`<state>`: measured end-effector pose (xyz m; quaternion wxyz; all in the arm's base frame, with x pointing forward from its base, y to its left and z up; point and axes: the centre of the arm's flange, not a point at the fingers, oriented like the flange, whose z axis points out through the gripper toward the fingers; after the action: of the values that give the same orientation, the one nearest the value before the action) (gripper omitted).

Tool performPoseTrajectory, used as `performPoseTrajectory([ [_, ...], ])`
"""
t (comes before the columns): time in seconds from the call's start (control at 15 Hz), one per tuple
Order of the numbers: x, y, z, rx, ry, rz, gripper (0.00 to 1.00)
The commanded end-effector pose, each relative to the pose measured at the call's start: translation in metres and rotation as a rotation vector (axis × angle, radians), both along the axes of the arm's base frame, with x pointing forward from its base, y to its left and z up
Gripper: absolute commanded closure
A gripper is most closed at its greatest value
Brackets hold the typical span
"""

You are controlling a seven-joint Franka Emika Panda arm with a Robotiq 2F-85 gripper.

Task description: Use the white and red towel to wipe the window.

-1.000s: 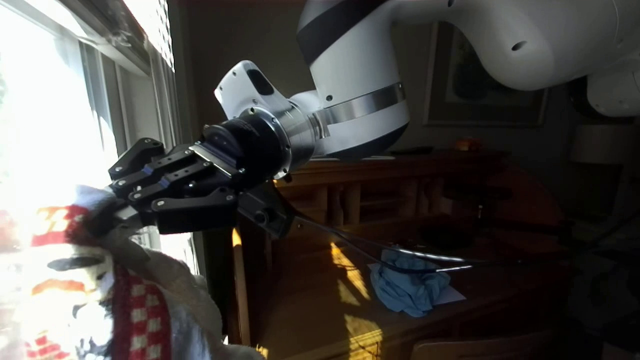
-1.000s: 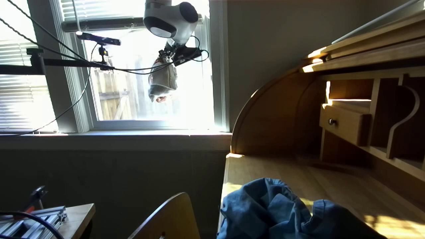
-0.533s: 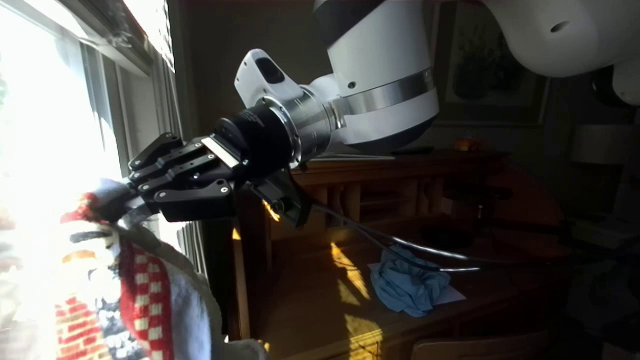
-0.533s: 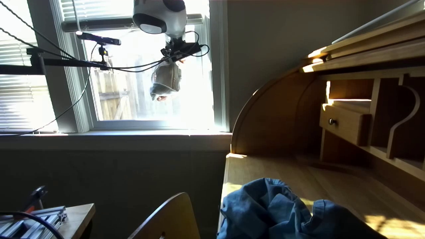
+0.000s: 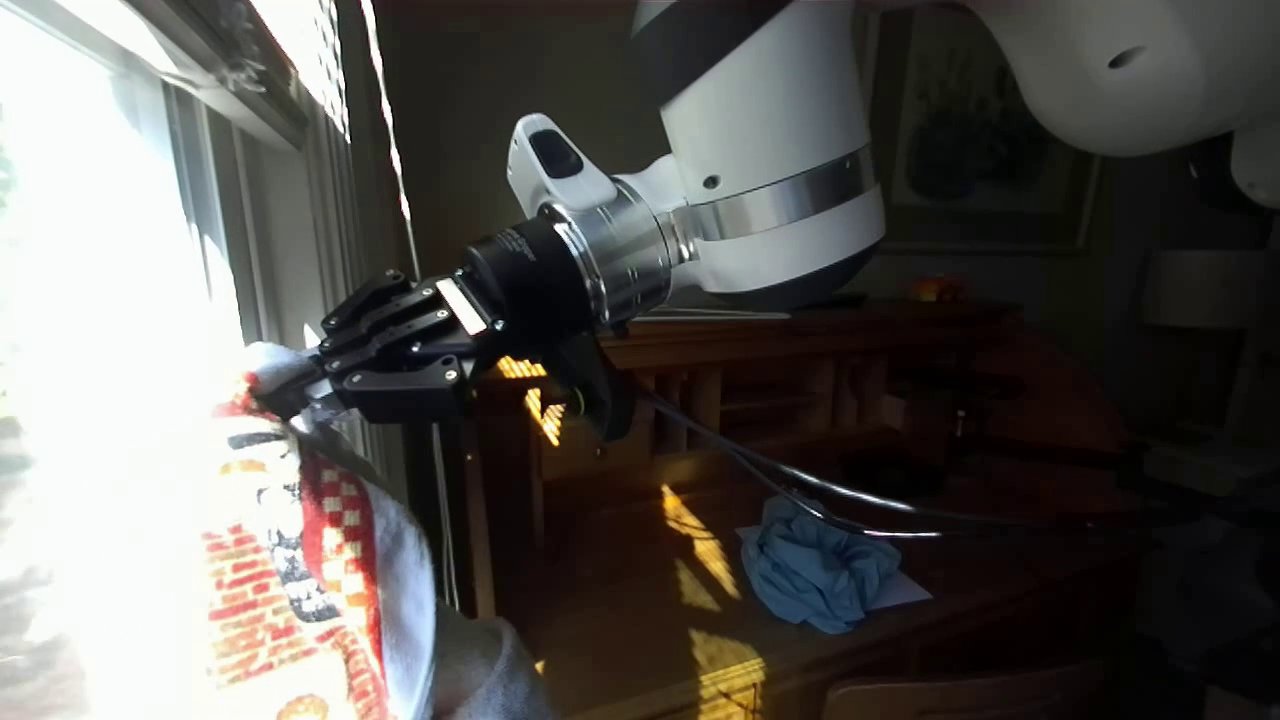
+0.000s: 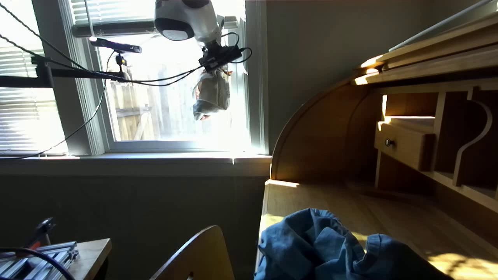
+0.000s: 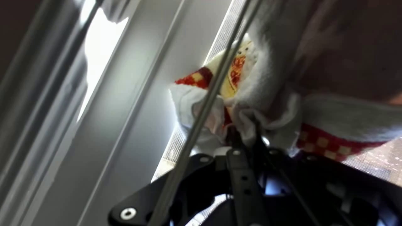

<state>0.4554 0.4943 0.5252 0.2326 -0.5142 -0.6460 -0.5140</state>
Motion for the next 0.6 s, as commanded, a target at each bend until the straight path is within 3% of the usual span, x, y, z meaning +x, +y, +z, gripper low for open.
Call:
performPoseTrajectory([
  [0.0,-0.003,0.004,-0.006,0.008,0.068,0.079,0.98],
  [0.53,-0.012,0.036,-0.072,0.012,0.362,0.321,0.98],
])
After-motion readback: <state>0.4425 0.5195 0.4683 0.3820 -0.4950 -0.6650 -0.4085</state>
